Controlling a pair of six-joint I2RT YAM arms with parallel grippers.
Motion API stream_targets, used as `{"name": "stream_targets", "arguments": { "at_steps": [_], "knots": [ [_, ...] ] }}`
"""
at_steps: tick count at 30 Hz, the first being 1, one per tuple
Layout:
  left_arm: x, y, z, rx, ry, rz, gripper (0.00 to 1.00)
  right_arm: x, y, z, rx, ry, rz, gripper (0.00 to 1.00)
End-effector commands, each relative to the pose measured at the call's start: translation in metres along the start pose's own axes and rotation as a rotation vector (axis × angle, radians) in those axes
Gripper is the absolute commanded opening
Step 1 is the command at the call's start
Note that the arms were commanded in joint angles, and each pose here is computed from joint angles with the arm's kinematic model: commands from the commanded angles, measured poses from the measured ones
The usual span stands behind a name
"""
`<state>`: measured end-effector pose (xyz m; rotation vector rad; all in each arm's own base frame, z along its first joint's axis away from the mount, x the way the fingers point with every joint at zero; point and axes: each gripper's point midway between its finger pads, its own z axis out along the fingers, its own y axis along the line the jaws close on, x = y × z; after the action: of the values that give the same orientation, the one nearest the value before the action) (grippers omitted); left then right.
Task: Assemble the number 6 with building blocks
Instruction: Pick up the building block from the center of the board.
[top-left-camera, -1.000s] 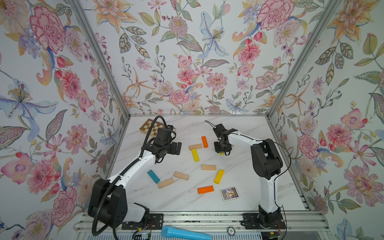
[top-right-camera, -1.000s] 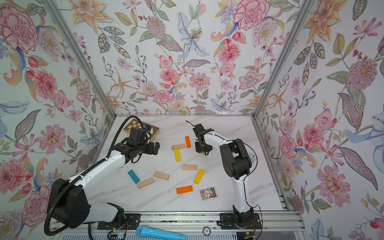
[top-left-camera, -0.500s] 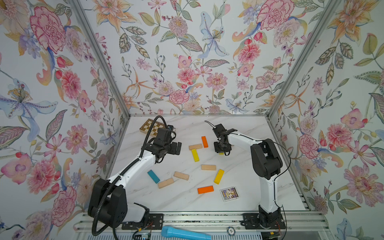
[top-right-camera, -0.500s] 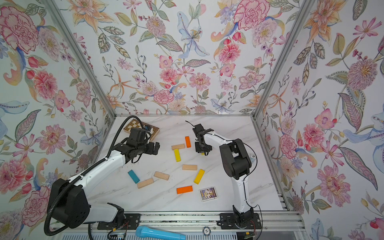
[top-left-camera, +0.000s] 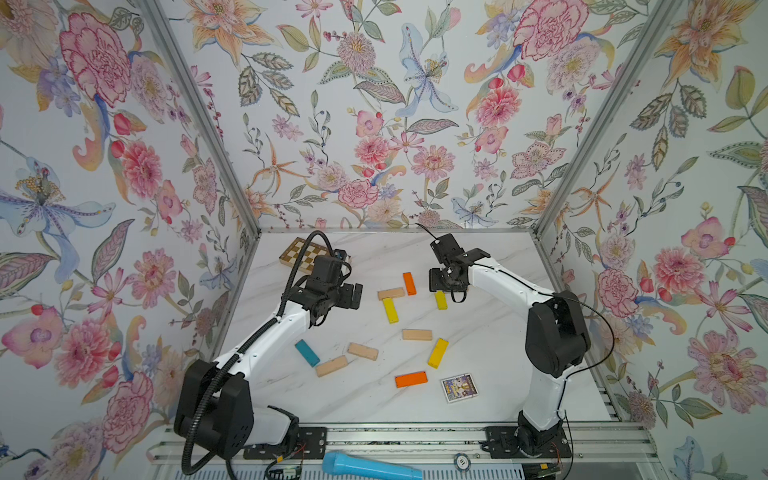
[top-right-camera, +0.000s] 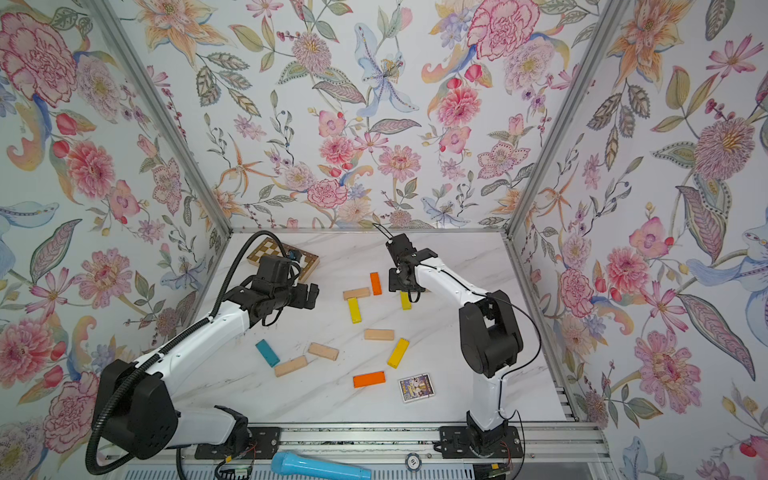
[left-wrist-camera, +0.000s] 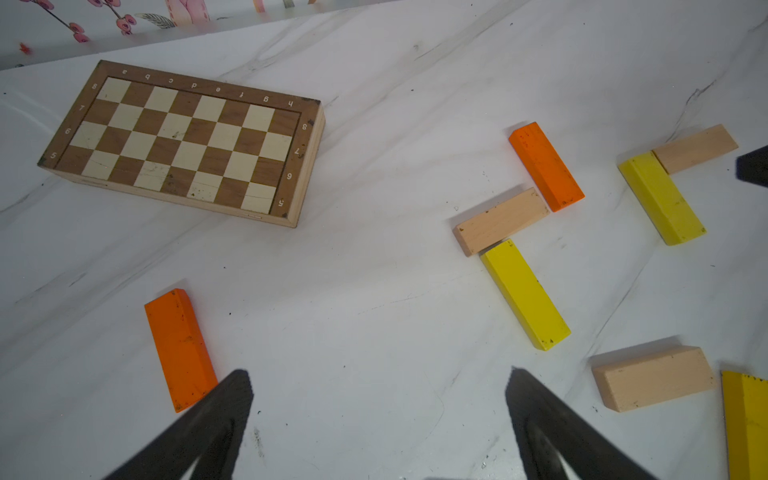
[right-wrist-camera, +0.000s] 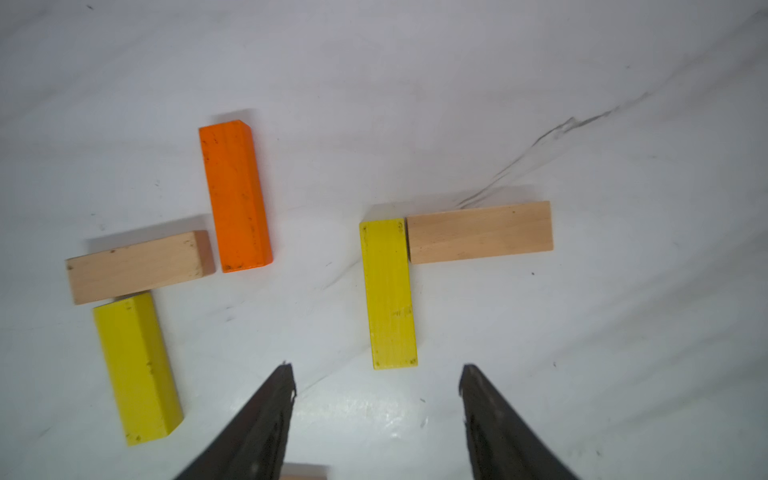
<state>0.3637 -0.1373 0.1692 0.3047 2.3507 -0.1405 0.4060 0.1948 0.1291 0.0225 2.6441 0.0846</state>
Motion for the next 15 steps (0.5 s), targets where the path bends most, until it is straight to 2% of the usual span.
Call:
{"name": "stream_targets", "arguments": {
  "at_steps": [1,4,8,15],
  "knots": [
    [-0.008,0.004,-0.012,-0.029,-0.039,-0.014,0.99,0.033,-0.022,-0.019,0.065,0.02,0.205,0.65],
    [-0.011,0.006,-0.017,-0.036,-0.05,-0.017,0.99,0.073,-0.008,-0.034,0.038,0.04,0.265,0.64],
    [-0.013,0.004,-0.022,-0.025,-0.064,-0.028,0.99,0.122,0.009,-0.043,0.01,0.084,0.262,0.64],
    [-0.015,-0.001,-0.024,0.008,-0.073,-0.037,0.99,0.186,0.025,-0.03,0.024,0.175,0.198,0.63]
  ]
}}
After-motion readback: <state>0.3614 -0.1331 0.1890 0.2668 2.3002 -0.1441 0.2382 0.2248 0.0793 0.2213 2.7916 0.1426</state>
